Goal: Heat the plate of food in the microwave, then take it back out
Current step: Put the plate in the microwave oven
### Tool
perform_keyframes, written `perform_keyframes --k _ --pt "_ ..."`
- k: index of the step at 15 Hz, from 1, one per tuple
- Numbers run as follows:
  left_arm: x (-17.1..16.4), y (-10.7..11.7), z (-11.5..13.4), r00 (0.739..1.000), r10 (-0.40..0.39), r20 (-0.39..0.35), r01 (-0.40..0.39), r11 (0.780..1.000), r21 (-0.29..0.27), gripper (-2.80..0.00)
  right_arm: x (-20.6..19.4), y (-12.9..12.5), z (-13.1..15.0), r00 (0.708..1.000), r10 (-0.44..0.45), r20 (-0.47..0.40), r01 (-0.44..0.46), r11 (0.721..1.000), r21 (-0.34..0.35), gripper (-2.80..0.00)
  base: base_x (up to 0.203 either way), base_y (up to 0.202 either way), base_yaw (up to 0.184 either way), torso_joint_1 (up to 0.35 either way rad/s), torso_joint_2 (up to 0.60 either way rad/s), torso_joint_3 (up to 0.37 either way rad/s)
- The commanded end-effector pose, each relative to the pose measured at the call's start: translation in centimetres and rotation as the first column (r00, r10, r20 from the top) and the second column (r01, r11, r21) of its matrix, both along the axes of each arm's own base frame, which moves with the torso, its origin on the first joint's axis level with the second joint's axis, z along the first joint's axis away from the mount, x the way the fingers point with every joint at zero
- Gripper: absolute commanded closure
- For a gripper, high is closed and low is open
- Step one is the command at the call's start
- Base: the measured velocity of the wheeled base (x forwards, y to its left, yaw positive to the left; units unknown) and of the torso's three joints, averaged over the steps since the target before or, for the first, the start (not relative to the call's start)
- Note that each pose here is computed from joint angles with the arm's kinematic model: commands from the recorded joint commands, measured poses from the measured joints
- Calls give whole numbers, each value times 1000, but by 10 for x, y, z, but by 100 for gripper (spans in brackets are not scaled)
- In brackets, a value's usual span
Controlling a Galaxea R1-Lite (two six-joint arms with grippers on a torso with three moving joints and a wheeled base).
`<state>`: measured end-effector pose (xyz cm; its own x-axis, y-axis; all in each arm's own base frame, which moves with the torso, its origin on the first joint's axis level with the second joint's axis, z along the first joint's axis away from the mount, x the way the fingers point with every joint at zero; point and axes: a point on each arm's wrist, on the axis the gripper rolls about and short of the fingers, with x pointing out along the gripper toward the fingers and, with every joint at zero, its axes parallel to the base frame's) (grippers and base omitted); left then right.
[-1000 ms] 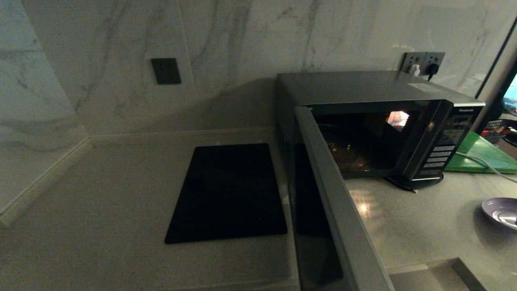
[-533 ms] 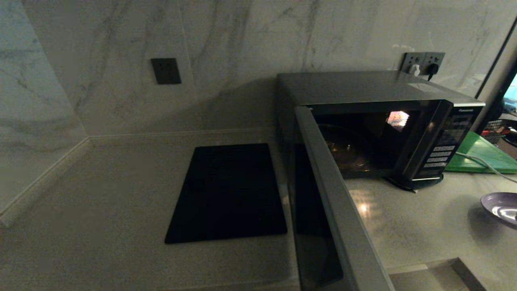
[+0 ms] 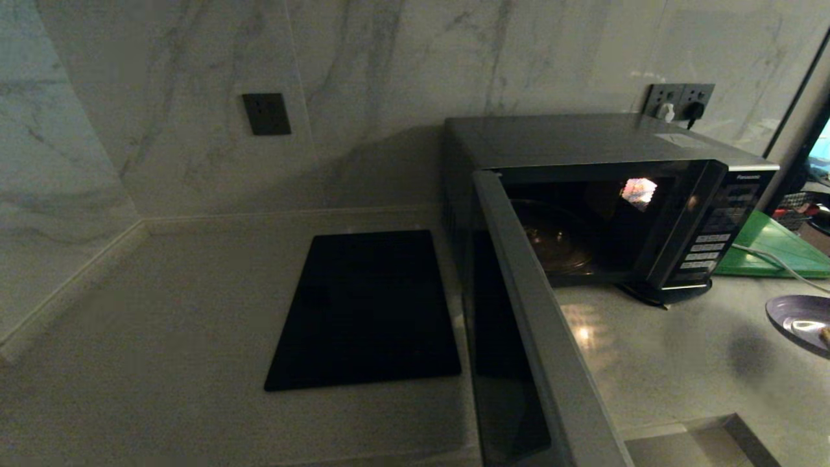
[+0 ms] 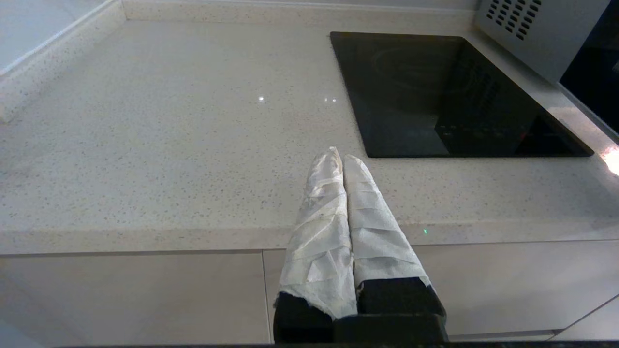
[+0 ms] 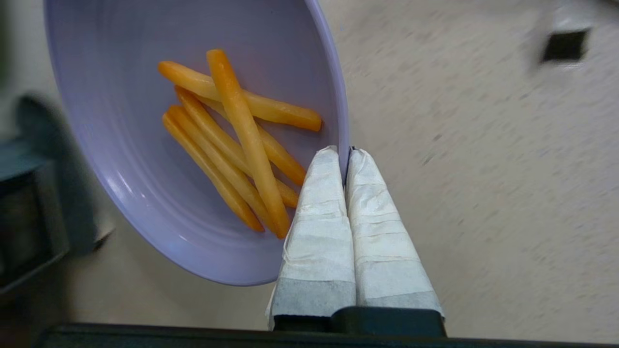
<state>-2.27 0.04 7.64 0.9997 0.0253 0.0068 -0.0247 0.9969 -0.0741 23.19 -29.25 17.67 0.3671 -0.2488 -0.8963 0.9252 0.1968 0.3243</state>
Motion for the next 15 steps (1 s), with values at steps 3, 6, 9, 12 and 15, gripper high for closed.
perform_keyframes --k 3,6,9,12,15 --pt "0 0 0 1000 1 1 -1 1000 -1 0 -18 21 28 994 31 101 -32 999 10 0 0 0 0 0 0 0" --pt "0 0 0 1000 1 1 -1 1000 -1 0 -29 38 37 991 46 129 -50 999 22 0 0 0 0 0 0 0" --pt "0 0 0 1000 1 -1 -1 1000 -1 0 -43 57 51 984 61 165 -64 998 8 0 0 0 0 0 0 0" --pt "0 0 0 1000 1 1 -1 1000 -1 0 -59 80 64 979 76 188 -74 997 -20 0 0 0 0 0 0 0" --pt "0 0 0 1000 1 1 -1 1000 -1 0 -71 105 74 963 124 239 -123 992 -22 0 0 0 0 0 0 0"
